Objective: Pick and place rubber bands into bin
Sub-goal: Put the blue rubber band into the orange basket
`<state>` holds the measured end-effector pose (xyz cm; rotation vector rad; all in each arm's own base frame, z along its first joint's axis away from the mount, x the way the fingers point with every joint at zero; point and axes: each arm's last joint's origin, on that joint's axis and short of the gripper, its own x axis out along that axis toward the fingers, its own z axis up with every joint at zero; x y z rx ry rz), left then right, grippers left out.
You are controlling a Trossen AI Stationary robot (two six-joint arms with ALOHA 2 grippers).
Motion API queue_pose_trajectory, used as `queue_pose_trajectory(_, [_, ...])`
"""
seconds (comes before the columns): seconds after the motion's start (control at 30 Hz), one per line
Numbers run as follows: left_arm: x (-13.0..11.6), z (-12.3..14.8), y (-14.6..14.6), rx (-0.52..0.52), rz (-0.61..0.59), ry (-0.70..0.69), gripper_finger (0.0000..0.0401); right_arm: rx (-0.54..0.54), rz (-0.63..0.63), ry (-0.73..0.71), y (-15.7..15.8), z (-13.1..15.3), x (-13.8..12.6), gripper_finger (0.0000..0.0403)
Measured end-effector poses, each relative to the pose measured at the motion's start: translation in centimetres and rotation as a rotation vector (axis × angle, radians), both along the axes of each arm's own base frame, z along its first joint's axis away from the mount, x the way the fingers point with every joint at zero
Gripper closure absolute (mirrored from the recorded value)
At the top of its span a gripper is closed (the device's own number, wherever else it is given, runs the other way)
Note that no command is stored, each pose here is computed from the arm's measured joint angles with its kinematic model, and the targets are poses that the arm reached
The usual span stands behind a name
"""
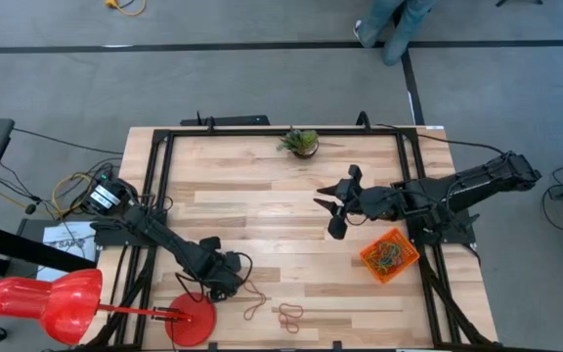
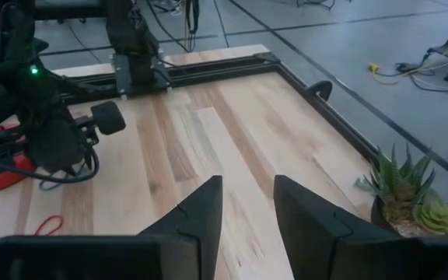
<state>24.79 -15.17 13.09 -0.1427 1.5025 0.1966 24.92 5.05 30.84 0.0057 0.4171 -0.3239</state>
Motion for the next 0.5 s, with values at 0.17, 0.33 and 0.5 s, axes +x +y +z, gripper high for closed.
queue_pose_trajectory(0.17, [0.3,-0.1,0.1,-0.028,-0.041,-0.010,0.0342,0.006,0.018,0.001,0.2,0.0,0.0,0.0291])
queue_pose_trajectory(0.33, [0.6,-0.1,0.5,-0.037,-0.018,-0.002,0.0392,0.020,0.047,0.005,0.4,0.0,0.0,0.0291])
queue_pose_trajectory(0.5, [1.2,1.0,1.2,-0.045,0.056,-0.043,0.0397,0.032,0.055,-0.014,0.4,0.1,0.1,0.0291])
